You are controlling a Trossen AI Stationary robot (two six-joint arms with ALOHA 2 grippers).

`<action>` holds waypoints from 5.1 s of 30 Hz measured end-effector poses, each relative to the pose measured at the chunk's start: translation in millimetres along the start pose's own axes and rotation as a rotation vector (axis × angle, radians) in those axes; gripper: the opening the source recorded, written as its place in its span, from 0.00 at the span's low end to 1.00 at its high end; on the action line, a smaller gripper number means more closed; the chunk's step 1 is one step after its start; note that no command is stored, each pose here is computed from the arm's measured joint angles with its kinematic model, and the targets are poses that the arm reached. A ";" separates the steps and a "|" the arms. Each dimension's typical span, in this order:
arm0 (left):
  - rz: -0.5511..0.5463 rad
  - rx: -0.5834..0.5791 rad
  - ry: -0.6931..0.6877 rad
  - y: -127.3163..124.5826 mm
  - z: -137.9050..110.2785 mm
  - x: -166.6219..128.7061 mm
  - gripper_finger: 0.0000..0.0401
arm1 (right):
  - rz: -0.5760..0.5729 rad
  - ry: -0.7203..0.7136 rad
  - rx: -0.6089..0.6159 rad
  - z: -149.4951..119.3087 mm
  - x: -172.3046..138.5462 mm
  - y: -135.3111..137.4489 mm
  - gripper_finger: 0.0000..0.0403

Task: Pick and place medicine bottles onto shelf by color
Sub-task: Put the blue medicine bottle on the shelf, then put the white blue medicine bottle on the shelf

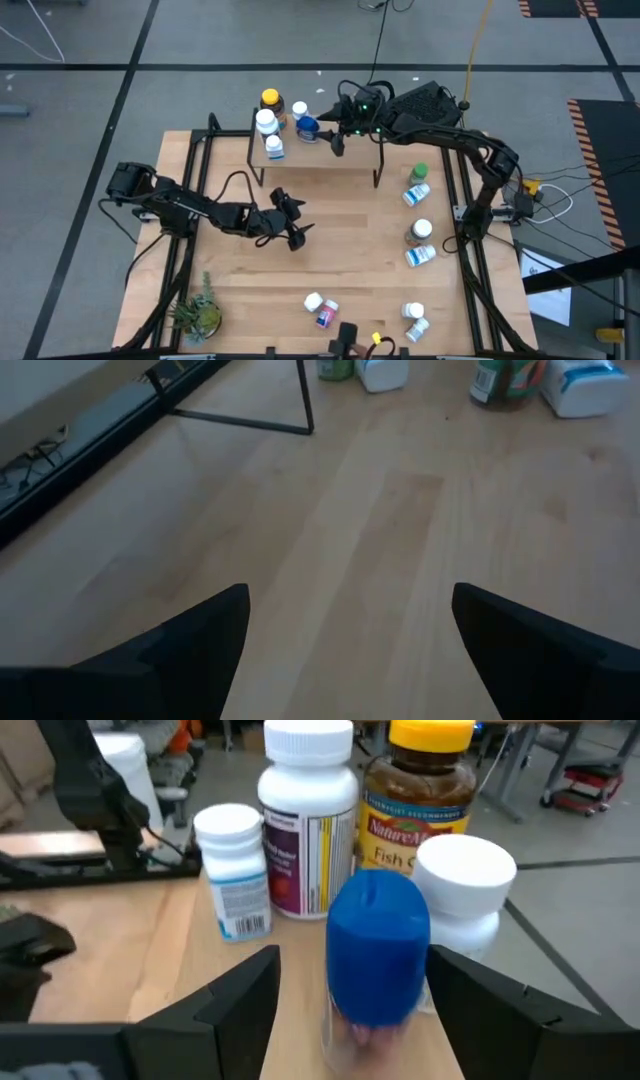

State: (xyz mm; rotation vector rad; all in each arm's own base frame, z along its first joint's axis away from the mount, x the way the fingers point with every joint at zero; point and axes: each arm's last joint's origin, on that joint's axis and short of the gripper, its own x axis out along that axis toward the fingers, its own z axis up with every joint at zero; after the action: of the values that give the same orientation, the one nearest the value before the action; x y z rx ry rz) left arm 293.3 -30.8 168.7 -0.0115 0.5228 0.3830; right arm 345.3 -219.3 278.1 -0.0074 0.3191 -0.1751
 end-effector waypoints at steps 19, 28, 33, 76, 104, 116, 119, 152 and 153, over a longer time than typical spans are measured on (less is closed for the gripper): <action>-0.008 -0.028 0.015 -2.6 -2.2 -1.5 0.88 | -0.070 0.044 -0.015 -5.9 3.1 -2.8 0.27; -0.010 -0.026 0.015 -3.4 -2.4 -1.8 0.88 | -0.123 0.045 -0.031 -15.9 16.1 -5.7 0.16; -0.007 -0.015 0.028 -3.0 -3.7 -1.8 0.88 | -0.150 0.037 -0.042 -13.1 14.2 -6.3 0.15; -0.038 0.023 -0.042 -13.8 1.3 -7.0 0.88 | 0.243 -0.195 -0.206 -83.5 -59.2 207.7 0.15; -0.282 -0.119 -0.070 -52.7 -25.0 2.5 0.88 | 0.380 -0.102 0.029 -90.8 -70.2 256.2 0.15; -0.735 0.200 -0.193 -138.1 -32.3 -49.9 0.88 | 0.315 -0.118 -0.026 -92.9 -79.8 280.8 0.15; -0.673 0.214 -0.192 -141.7 -37.0 -55.1 0.88 | 0.303 -0.143 -0.027 -90.2 -78.5 277.1 0.15; -0.455 0.130 0.122 -162.0 -35.0 -29.7 0.87 | 0.277 -0.115 -0.045 -92.3 -74.6 268.4 0.15; -0.447 0.113 0.128 -159.7 -31.5 -31.0 0.87 | 0.276 -0.115 -0.045 -92.3 -74.6 268.3 0.15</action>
State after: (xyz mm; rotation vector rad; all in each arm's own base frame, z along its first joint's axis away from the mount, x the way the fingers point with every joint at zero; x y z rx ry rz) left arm 310.7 -193.5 142.8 -0.0433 0.6497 -0.0852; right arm 292.4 59.6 204.3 -0.0176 0.2067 0.1060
